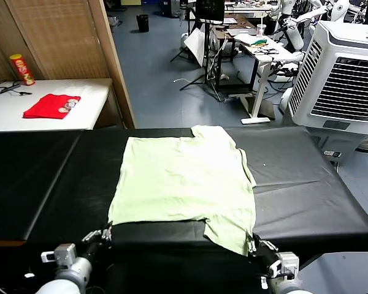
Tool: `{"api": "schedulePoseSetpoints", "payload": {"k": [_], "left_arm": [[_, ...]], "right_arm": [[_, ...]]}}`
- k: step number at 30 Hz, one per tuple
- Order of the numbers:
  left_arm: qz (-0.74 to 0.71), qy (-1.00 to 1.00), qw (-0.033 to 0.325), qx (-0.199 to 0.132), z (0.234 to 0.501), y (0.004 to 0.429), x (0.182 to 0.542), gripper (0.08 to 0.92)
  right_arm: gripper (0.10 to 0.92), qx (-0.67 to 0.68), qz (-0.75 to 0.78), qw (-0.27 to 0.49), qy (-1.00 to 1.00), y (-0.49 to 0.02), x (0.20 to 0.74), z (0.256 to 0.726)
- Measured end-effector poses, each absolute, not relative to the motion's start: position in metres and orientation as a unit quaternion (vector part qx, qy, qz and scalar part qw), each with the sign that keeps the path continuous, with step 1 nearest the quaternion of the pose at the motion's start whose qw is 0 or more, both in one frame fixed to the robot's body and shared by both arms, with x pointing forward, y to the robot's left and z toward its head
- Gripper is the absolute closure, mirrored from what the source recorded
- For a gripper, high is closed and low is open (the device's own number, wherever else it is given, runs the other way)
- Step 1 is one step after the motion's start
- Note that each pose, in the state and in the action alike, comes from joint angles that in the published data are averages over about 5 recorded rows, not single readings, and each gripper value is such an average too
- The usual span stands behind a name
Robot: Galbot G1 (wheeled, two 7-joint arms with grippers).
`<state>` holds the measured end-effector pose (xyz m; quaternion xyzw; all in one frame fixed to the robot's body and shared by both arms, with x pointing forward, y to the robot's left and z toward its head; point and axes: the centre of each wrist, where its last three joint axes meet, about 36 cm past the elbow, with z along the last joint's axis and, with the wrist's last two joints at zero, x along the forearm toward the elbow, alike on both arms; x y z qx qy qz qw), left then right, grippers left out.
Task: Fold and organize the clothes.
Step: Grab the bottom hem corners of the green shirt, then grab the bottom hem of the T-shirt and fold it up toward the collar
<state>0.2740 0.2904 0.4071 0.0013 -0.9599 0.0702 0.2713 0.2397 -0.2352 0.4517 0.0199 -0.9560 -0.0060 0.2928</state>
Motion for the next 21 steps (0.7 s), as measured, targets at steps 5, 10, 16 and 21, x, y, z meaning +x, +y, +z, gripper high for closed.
{"api": "schedulePoseSetpoints", "payload": {"k": [5, 10, 16, 21], "left_arm": [[0.062, -0.961, 0.269, 0.009, 0.420, 0.288, 0.260, 0.872], [0.059, -0.968, 0.243, 0.003, 0.437, 0.285, 0.248, 0.872], [0.067, -0.981, 0.184, 0.002, 0.444, 0.276, 0.258, 0.872], [0.068, -0.987, 0.142, 0.012, 0.438, 0.271, 0.282, 0.872]], "right_arm": [[0.901, 0.029, -0.015, 0.254, -0.967, -0.239, 0.237, 0.464], [0.901, 0.046, -0.025, 0.195, -0.979, -0.248, 0.256, 0.459], [0.901, 0.063, -0.015, 0.127, -0.990, -0.261, 0.310, 0.435], [0.901, 0.065, -0.004, 0.092, -0.994, -0.268, 0.361, 0.418]]}}
